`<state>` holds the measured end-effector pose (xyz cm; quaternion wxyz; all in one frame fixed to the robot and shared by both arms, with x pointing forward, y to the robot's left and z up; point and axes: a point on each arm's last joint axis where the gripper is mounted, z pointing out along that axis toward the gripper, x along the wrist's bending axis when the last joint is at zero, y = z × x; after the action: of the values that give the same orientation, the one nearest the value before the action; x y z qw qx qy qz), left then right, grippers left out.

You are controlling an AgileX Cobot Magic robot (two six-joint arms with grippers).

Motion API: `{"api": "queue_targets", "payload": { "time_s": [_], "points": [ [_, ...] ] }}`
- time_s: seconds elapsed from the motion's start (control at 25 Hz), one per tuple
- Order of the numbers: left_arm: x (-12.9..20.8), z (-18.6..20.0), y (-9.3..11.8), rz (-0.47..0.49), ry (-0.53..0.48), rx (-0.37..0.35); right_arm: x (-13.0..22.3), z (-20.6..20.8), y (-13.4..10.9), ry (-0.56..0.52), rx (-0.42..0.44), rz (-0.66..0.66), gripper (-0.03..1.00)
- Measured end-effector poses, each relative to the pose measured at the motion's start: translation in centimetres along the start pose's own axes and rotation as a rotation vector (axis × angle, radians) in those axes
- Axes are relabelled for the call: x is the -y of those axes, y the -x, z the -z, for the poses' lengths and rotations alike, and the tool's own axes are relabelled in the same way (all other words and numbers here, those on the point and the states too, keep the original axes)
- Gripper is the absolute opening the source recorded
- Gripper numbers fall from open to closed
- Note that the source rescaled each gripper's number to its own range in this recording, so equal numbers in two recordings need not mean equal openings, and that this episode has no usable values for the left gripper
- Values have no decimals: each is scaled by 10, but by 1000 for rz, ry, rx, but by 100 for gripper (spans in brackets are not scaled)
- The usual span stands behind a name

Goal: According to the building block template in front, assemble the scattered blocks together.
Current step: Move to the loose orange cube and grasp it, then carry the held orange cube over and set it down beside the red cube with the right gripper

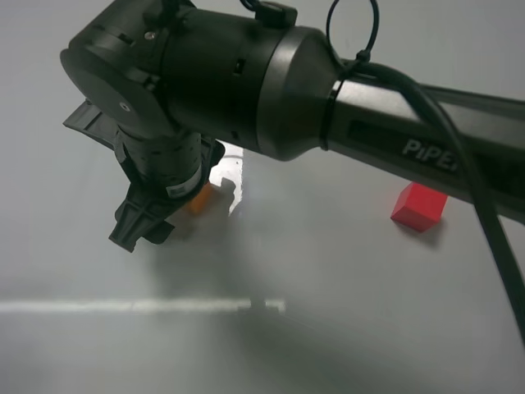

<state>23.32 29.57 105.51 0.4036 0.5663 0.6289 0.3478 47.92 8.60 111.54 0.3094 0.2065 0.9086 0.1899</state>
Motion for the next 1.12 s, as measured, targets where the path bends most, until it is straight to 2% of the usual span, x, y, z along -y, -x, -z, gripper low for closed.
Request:
{"api": "queue_targets", "payload": {
  "time_s": [0.08, 0.2, 0.32, 0.52, 0.68, 0.96, 1.12],
  "points": [
    [0, 0, 0, 0, 0, 0, 0, 0, 0, 0, 2, 0, 65],
    [0, 0, 0, 0, 0, 0, 0, -1, 1, -2, 6, 5, 42],
    [0, 0, 0, 1, 0, 0, 0, -1, 2, -2, 18, 17, 0],
    [0, 0, 0, 1, 0, 0, 0, 1, 5, 0, 39, 24, 1],
    [0, 0, 0, 1, 0, 0, 2, 25, 16, 21, 34, 18, 1],
    [0, 0, 0, 1, 0, 0, 14, 109, 63, 164, 63, -34, 1],
    [0, 0, 0, 1, 0, 0, 38, 137, 108, 204, 51, -112, 1]
  ]
}}
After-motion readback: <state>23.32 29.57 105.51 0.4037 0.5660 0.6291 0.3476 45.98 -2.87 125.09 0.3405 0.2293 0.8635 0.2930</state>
